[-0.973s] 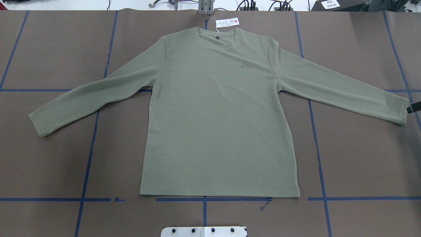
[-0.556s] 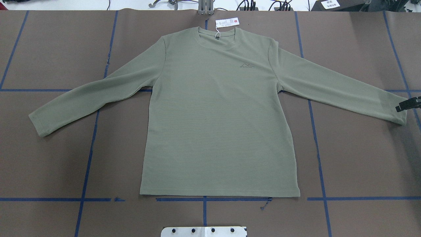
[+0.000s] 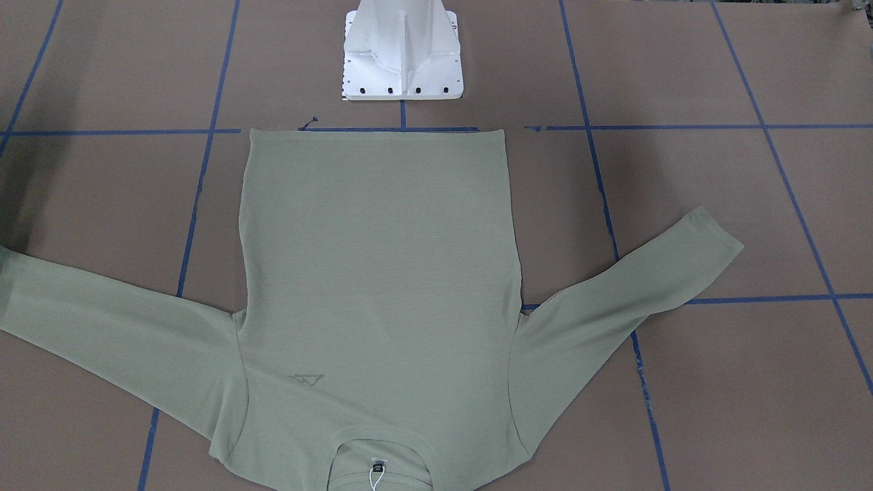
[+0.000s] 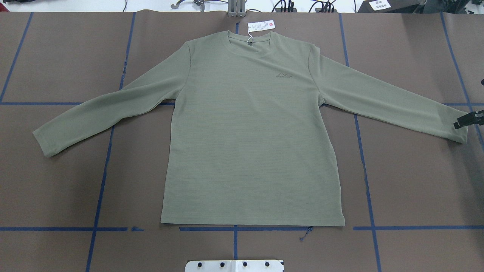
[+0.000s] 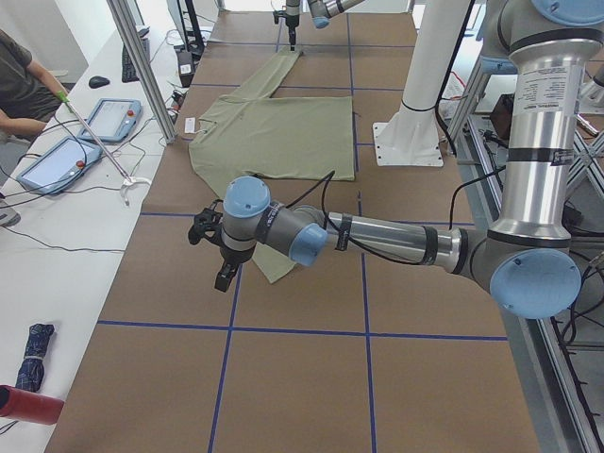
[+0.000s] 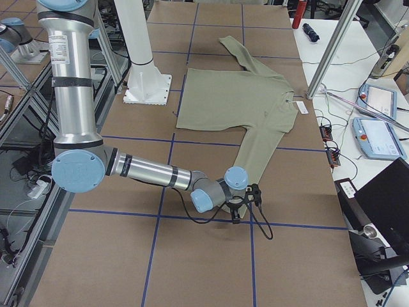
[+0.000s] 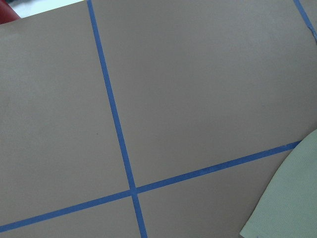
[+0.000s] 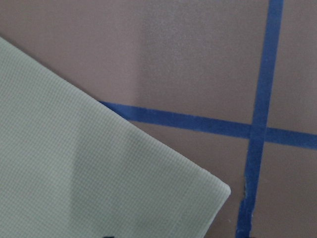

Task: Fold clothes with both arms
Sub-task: 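Move the right gripper to the cuff of the sleeve nearest it and grasp it, then carry the sleeve cuff with the right gripper across the shirt toward the collar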

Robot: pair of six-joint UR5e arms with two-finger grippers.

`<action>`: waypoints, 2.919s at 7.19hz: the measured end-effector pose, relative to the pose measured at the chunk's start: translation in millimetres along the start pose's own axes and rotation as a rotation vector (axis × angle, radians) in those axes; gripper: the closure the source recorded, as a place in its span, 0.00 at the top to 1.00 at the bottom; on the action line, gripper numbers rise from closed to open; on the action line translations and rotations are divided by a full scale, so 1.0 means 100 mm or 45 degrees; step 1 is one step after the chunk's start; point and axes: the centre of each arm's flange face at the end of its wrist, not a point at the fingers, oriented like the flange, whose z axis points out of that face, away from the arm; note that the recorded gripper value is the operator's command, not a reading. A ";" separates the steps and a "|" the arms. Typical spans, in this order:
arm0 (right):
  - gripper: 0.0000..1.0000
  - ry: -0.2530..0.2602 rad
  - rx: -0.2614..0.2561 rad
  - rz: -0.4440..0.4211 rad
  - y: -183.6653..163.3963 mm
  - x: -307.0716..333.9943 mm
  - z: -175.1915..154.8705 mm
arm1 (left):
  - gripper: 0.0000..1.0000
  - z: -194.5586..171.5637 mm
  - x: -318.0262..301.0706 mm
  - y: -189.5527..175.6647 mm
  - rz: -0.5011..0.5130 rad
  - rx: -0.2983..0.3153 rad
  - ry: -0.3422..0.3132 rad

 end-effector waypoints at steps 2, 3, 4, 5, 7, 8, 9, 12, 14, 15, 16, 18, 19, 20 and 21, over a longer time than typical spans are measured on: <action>0.05 -0.010 -0.007 0.003 0.00 -0.01 0.00 | 1.00 0.00 0.00 0.00 0.002 0.001 0.000; 0.00 -0.023 -0.010 0.001 -0.01 -0.04 -0.01 | 1.00 0.00 0.00 0.00 0.002 0.001 0.000; 0.00 -0.037 -0.012 -0.002 -0.02 -0.06 -0.03 | 1.00 0.00 0.00 -0.01 0.003 0.002 0.000; 0.00 -0.046 -0.012 -0.005 -0.03 -0.08 -0.04 | 1.00 0.00 0.01 -0.01 0.003 0.002 0.000; 0.00 -0.085 0.009 -0.022 -0.10 -0.21 -0.13 | 1.00 -0.01 0.01 -0.01 0.003 0.002 0.004; 0.00 -0.112 0.029 -0.031 -0.22 -0.38 -0.25 | 1.00 0.00 0.02 0.00 0.001 -0.001 0.023; 0.00 -0.143 0.044 -0.017 -0.46 -0.61 -0.39 | 1.00 0.00 0.04 0.00 -0.001 -0.005 0.052; 0.00 -0.280 0.048 0.044 -1.64 -2.03 -0.92 | 1.00 0.00 0.06 0.01 -0.005 -0.010 0.079; 0.00 -0.330 0.055 0.129 -2.25 -3.73 -1.15 | 1.00 0.00 0.06 0.00 -0.008 -0.010 0.079; 0.00 -0.318 0.093 0.139 -2.50 -4.65 -1.23 | 1.00 0.00 0.05 0.01 -0.010 -0.012 0.079; 0.00 -0.315 0.131 0.119 -2.65 -5.41 -1.31 | 1.00 0.01 0.04 0.02 -0.013 -0.016 0.078; 0.00 -0.306 0.220 0.018 -2.64 -6.80 -1.37 | 1.00 0.03 0.01 0.04 -0.015 -0.021 0.076; 0.00 -0.294 0.275 -0.032 -2.50 -7.32 -1.25 | 1.00 0.04 0.00 0.05 -0.015 -0.022 0.075; 0.00 -0.294 0.314 -0.070 -2.37 -7.62 -1.10 | 1.00 0.04 0.00 0.05 -0.018 -0.023 0.075; 0.00 -0.290 0.335 -0.091 -2.26 -7.81 -0.98 | 1.00 0.04 -0.01 0.06 -0.021 -0.023 0.075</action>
